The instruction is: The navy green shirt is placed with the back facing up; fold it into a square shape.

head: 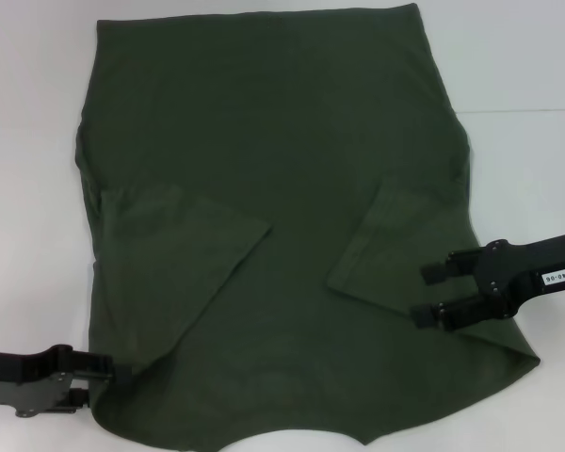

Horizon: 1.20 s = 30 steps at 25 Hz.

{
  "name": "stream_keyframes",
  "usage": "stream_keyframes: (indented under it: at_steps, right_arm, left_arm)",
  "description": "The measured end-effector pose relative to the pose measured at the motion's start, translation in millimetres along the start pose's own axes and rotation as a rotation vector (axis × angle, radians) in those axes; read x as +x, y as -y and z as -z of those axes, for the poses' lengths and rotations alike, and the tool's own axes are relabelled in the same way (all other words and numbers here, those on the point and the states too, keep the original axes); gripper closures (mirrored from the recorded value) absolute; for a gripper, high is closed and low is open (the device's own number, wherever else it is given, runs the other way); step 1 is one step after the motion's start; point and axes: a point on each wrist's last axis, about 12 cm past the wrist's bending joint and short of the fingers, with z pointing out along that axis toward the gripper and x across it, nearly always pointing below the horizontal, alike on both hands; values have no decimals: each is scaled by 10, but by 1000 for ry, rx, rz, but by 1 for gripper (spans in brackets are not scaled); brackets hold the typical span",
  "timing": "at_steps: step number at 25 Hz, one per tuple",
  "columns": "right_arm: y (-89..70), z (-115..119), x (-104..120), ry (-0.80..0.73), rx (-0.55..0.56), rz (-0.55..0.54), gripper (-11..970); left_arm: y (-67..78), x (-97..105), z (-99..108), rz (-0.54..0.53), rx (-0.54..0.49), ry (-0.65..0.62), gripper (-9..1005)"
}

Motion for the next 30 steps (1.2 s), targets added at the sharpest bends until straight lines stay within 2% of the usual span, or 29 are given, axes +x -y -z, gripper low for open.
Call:
stream_keyframes:
  at_steps: [12,22,30]
  right_arm:
    - [0,-12,-12,-1,-1,2,97]
    - [-2,-13,0,0,-1,-1,102]
    - [-3,-15,1,1,-1,-2,106]
  left_arm:
    - [-32,-15,-1,16,-22,18,500]
    - [-4,-49,3,-6,-26,14,920]
    - [3,-48,7,-8,-23,9,958]
